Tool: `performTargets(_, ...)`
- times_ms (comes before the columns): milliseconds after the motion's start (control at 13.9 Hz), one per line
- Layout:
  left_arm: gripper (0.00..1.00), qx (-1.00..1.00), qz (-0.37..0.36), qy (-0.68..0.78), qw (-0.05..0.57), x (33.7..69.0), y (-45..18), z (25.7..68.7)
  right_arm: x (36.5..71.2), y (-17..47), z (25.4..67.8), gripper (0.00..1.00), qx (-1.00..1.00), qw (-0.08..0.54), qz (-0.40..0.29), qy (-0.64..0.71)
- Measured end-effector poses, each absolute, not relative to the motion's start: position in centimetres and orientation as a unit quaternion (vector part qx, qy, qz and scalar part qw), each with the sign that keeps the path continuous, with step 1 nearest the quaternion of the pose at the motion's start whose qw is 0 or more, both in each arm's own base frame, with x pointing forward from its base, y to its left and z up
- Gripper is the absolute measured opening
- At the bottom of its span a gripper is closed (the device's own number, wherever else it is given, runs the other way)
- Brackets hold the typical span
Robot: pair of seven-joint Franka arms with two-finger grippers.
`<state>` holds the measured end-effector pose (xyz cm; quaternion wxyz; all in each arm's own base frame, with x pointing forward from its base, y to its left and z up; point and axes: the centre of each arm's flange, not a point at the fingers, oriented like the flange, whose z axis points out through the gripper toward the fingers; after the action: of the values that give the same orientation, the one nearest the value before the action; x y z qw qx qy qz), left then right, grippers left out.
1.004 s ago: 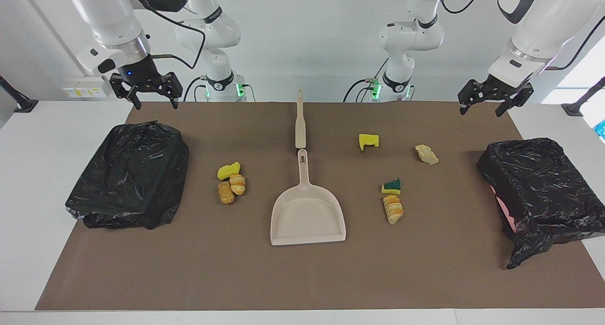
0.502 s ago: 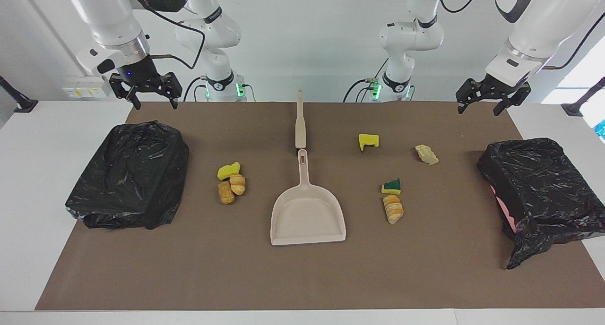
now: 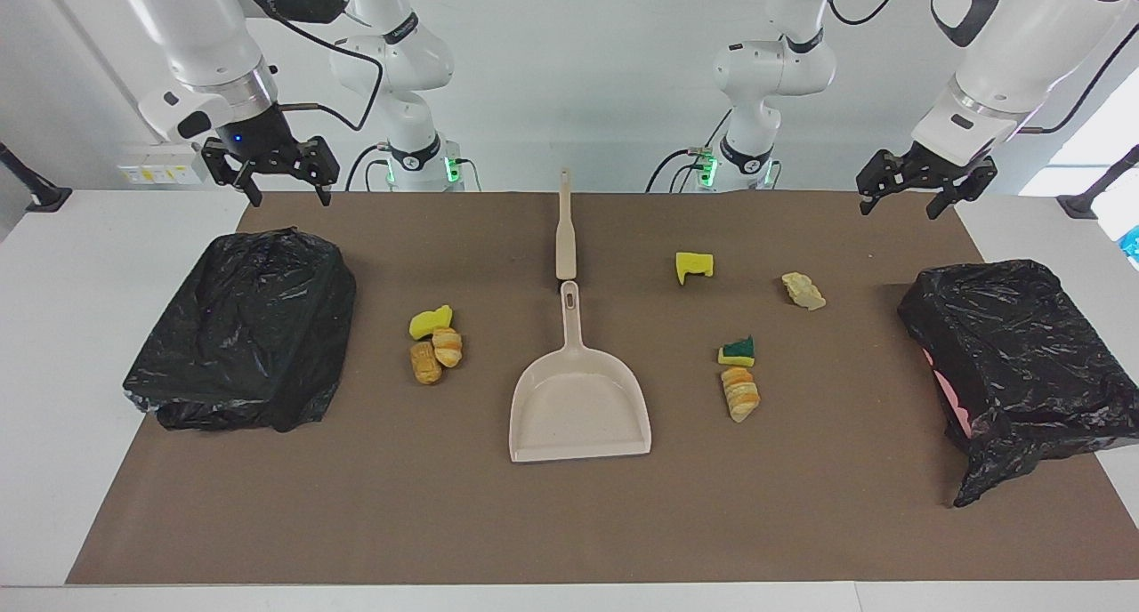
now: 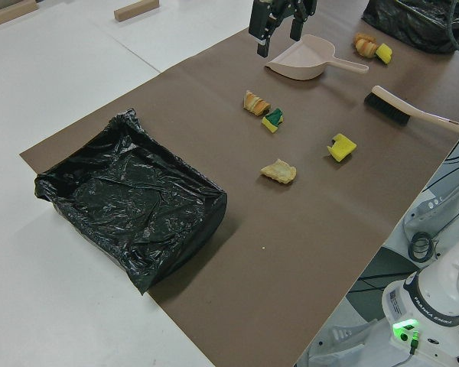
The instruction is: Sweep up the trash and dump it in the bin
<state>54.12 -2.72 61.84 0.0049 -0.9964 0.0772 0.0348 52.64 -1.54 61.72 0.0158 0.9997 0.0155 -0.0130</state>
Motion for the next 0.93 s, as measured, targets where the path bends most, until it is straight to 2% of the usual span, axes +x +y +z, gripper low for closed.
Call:
performTargets(574,1.00,-0.996,0.037,0.079,0.004,54.1,-2.9,61.6,52.6,-1.5,61.7,1.00,1.000,0.016,-0.013,0.016)
performTargets(932,1.00,-0.995,0.041,0.090,-0.014,53.6,-6.9,56.6,52.6,-1.6,61.7,1.00,1.000,0.016,-0.013,0.015)
